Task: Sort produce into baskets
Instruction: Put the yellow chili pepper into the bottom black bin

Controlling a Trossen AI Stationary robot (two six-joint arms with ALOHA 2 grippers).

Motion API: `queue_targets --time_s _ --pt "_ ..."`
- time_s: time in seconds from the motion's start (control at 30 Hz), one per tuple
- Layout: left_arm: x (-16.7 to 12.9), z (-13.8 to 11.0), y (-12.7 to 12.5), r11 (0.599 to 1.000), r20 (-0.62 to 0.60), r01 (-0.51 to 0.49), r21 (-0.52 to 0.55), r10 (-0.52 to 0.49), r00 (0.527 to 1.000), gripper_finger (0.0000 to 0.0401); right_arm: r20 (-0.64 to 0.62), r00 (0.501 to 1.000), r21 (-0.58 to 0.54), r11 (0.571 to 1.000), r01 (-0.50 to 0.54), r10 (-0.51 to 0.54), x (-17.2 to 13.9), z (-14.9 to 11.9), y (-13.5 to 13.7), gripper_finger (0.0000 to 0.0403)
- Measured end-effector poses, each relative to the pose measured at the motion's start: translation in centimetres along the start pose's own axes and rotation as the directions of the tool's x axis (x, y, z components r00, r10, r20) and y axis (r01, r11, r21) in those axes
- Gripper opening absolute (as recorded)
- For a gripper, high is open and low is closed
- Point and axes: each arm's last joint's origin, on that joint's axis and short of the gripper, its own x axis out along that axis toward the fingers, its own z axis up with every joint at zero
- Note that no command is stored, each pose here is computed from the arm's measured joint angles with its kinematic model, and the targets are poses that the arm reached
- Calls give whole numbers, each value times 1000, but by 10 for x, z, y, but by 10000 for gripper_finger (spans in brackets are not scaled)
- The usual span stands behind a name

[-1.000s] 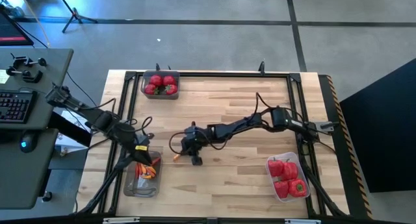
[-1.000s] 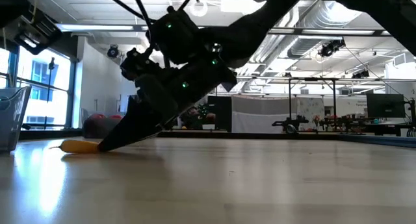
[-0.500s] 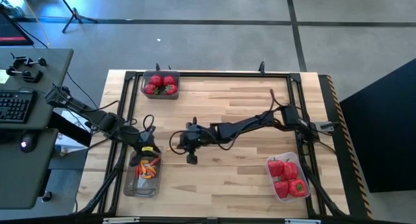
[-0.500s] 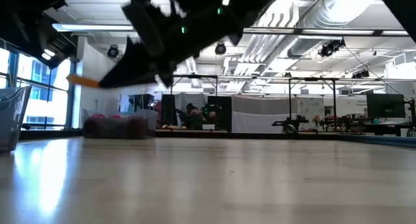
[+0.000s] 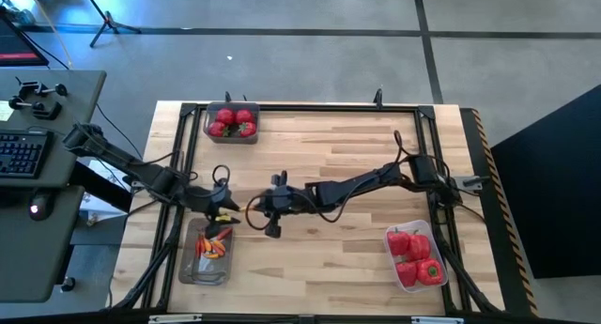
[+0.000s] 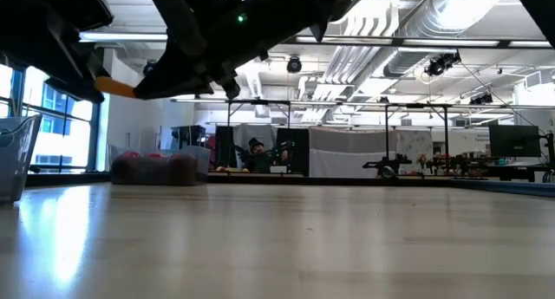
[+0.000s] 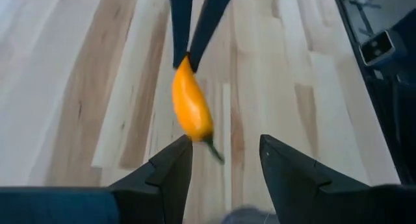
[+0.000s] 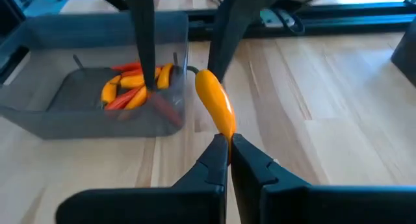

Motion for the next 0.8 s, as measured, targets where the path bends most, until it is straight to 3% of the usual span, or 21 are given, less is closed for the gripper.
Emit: queue_targets --time_s 0.3,0.6,0.8 --pt "7 4 1 995 54 -81 -62 84 995 152 18 1000 -1 1000 1 -1 0 2 0 0" --pt "8 5 3 999 16 -26 -47 26 1000 50 17 1000 21 1000 -11 10 0 2 1 5" --pt "3 7 3 1000 1 14 -19 -14 1000 5 17 1000 42 999 -18 17 -1 1 5 44"
